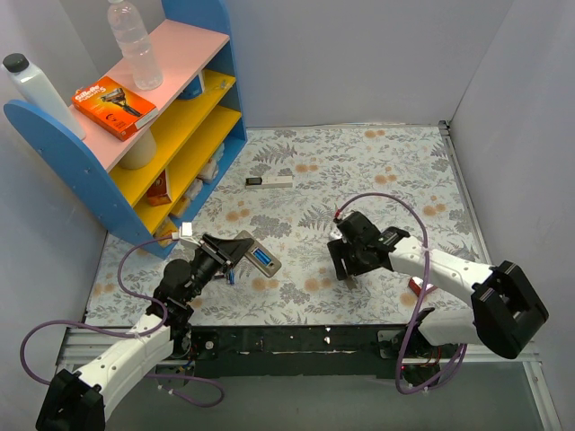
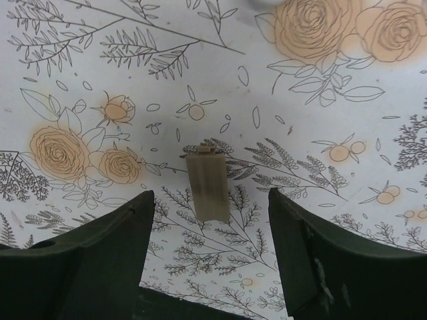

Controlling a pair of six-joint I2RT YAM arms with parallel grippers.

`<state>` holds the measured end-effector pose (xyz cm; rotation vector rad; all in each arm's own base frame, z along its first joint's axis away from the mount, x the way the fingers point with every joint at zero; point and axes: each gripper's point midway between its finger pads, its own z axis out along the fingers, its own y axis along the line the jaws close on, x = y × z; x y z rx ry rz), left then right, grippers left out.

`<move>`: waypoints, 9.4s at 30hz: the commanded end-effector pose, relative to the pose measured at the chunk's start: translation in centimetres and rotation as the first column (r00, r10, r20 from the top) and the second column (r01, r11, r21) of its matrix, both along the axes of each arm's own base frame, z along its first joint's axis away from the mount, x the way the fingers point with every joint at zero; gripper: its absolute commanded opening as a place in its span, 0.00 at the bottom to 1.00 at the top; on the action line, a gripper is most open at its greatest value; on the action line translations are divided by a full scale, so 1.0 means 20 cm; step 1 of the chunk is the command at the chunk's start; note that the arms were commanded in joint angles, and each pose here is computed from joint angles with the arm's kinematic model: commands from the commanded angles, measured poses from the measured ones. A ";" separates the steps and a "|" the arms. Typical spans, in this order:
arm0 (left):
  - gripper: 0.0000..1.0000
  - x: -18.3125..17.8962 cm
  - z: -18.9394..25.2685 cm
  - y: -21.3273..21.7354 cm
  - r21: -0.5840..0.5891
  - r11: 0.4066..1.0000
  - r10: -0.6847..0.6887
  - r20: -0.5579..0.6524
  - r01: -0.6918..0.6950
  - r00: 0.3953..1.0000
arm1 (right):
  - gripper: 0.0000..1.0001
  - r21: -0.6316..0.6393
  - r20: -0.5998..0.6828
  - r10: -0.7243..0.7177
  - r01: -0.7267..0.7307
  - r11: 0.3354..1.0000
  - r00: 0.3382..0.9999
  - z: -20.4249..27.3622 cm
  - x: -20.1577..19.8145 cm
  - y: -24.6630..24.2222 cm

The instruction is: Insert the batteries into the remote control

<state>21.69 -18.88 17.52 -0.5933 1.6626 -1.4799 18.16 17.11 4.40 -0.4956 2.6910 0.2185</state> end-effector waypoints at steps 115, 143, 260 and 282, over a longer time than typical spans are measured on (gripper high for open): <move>0.00 -0.05 -0.31 0.05 0.042 0.999 0.031 -0.080 -0.028 0.996 | 0.14 0.002 0.249 0.607 -0.627 0.779 0.754 0.89 -0.09 0.81; 0.00 -0.02 -0.25 0.06 -0.004 0.999 0.050 -0.072 -0.050 0.996 | 0.14 -0.047 0.091 0.630 -0.629 0.776 0.771 0.81 -0.11 1.00; 0.00 0.00 -0.16 0.05 -0.001 0.999 0.054 -0.015 -0.054 0.998 | 0.09 -0.036 0.161 0.581 -0.583 0.812 0.798 0.79 -0.06 1.16; 0.00 -0.04 -0.13 0.05 -0.075 0.997 0.025 -0.003 -0.025 1.000 | 0.12 0.088 0.222 0.516 -0.544 0.834 0.827 0.86 -0.02 1.19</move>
